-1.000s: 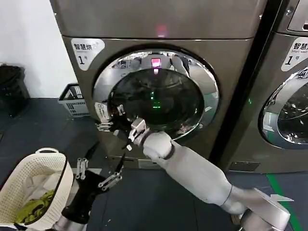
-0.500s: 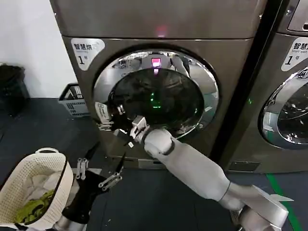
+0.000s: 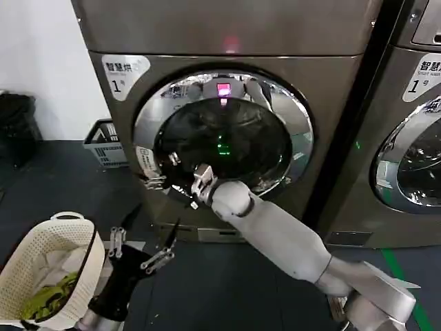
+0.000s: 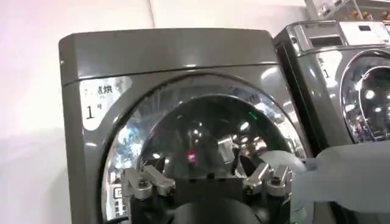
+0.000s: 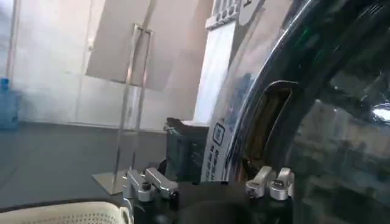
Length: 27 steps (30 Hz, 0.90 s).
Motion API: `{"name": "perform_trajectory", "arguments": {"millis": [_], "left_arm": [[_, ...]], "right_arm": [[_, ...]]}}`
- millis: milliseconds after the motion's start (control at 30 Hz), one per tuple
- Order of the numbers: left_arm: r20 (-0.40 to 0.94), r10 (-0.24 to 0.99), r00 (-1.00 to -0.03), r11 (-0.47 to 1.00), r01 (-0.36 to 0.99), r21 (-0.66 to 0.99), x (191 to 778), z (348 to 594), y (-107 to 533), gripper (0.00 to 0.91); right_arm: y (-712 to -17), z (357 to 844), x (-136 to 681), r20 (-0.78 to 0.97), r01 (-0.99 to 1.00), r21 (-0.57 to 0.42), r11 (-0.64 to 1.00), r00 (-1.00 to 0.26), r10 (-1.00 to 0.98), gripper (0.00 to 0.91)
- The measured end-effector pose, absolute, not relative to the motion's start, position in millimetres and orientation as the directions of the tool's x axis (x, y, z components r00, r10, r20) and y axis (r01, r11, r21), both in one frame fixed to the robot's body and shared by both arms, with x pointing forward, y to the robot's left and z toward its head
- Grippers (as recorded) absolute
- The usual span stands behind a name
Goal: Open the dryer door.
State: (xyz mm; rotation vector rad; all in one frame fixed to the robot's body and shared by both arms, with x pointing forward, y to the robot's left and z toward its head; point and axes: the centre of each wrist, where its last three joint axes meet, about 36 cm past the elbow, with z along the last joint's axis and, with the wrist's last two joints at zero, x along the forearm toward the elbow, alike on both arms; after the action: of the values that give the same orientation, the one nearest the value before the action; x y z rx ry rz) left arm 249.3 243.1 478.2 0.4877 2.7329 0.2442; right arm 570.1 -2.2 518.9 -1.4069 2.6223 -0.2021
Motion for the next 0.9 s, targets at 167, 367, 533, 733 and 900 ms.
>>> {"name": "perform_trajectory", "arguments": {"millis": [167,367,533,733,900], "left_arm": [[-0.309,0.362,-0.879,0.926,0.302,0.226,249.1,477.0,243.5,0.907],[-0.309,0.362,-0.879,0.926,0.302,0.226,249.2,477.0,243.5,0.907],[-0.307,0.361,-0.88,0.926,0.302,0.225,248.6,476.7,243.8,0.907],[-0.307,0.361,-0.881,0.927,0.301,0.225,248.3,476.7,244.1,0.907],[-0.308,0.36,-0.881,0.927,0.301,0.225,248.4,476.8,244.1,0.907]], "right_arm": [[-4.6,518.0,576.5,-0.065,-0.823,-0.197,0.532,-0.531,-0.845,0.907],[-8.0,515.1,582.9,-0.054,-0.84,-0.197,0.506,-0.506,-0.861,0.907],[-14.5,514.1,589.2,-0.043,-0.854,-0.199,0.481,-0.482,-0.875,0.907],[-21.9,512.4,594.3,-0.035,-0.867,-0.199,0.456,-0.459,-0.888,0.907],[-27.2,511.3,595.0,-0.025,-0.876,-0.204,0.437,-0.442,-0.897,0.907]]}}
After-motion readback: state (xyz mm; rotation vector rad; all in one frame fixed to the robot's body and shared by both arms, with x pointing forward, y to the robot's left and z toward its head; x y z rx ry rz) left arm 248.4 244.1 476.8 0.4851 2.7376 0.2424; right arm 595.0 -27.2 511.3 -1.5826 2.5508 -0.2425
